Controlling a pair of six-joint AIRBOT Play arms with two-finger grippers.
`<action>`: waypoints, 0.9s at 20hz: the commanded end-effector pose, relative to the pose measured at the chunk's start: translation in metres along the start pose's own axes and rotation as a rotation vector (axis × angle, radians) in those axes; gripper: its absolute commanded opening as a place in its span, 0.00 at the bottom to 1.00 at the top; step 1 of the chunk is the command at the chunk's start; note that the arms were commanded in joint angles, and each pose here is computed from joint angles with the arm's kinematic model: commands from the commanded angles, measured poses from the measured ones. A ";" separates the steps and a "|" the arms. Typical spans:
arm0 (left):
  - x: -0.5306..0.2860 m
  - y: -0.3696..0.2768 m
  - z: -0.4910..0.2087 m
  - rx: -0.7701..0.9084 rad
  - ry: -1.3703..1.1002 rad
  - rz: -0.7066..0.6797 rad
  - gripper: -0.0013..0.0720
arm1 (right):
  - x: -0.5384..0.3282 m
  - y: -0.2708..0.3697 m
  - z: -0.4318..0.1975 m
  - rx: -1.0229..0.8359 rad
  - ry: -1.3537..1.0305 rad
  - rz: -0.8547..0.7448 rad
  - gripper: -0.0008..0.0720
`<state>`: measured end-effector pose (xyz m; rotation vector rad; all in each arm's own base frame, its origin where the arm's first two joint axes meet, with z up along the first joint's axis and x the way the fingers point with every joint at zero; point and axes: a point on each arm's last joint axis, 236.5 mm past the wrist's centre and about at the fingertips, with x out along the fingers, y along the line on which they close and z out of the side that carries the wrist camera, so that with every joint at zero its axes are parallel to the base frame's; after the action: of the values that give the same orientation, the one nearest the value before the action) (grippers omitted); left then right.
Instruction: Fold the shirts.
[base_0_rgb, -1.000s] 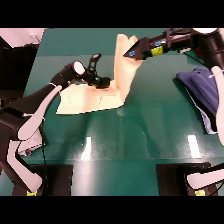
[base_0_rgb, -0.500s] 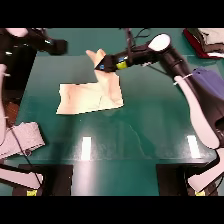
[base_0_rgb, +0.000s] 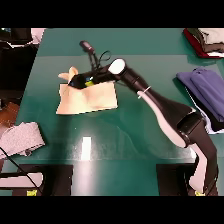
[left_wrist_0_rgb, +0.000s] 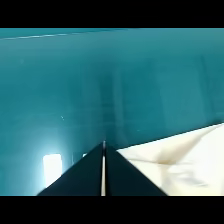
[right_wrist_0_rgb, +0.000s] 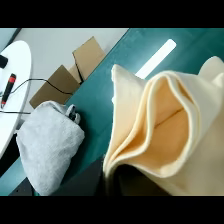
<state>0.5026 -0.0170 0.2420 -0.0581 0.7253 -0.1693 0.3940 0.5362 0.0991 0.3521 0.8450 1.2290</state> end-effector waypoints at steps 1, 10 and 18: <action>-0.005 -0.001 0.000 -0.006 0.001 -0.009 0.05 | 0.030 0.014 -0.010 -0.116 -0.037 -0.011 0.76; -0.005 -0.006 -0.011 -0.011 0.046 -0.031 0.05 | -0.145 -0.125 -0.015 0.049 0.248 -0.380 0.90; -0.005 -0.019 -0.010 -0.026 0.042 -0.086 0.05 | -0.197 -0.210 -0.094 0.656 0.247 -0.276 0.97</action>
<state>0.4904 -0.0305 0.2392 -0.0991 0.7680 -0.2275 0.4631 0.2780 -0.0038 0.3887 1.3521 0.7529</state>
